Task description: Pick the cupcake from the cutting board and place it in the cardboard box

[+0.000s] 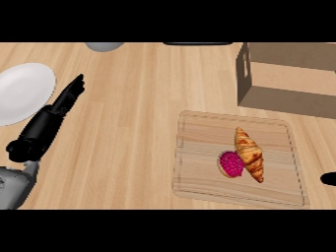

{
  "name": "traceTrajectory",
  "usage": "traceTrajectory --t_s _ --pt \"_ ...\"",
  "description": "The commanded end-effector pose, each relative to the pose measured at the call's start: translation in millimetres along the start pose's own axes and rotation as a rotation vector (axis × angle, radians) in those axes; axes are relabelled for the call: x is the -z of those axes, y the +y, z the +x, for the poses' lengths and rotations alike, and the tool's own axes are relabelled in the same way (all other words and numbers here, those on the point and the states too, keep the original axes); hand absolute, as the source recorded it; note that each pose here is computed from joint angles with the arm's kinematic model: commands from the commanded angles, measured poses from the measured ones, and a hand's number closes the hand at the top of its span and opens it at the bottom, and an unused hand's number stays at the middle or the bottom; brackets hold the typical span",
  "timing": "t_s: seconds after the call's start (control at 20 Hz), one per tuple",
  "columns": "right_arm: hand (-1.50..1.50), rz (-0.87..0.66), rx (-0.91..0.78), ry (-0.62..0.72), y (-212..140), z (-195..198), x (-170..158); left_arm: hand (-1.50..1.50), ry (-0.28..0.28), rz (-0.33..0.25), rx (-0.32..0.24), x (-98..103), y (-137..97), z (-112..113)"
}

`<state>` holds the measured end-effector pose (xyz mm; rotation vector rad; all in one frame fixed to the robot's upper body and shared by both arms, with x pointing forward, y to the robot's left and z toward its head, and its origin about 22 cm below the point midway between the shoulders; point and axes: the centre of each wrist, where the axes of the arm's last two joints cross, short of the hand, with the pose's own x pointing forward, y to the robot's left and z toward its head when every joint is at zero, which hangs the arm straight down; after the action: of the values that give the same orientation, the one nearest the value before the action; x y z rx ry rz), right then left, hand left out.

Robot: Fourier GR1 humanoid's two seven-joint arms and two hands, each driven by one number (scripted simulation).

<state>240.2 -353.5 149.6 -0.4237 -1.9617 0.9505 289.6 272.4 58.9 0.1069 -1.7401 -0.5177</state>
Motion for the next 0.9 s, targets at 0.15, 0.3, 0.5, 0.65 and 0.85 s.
traceTrajectory --t_s 0.15,0.3,0.5,0.65,0.85 --pt "-1.50 0.300 -0.277 0.089 4 37 15 0.00 -0.023 -0.021 -0.006 -4 -10 -3" --pt "-1.50 0.420 -0.345 0.093 23 63 21 0.00 -0.027 -0.020 -0.004 7 5 9" --pt "-1.50 0.508 -0.400 0.121 41 103 25 0.00 -0.014 -0.036 0.003 4 -6 18" --pt "-1.50 0.544 -0.498 0.177 59 115 21 0.00 -0.006 -0.029 0.005 2 -13 4" --pt "-1.50 0.601 -0.537 0.233 80 137 36 0.00 -0.027 -0.019 0.001 17 13 14"
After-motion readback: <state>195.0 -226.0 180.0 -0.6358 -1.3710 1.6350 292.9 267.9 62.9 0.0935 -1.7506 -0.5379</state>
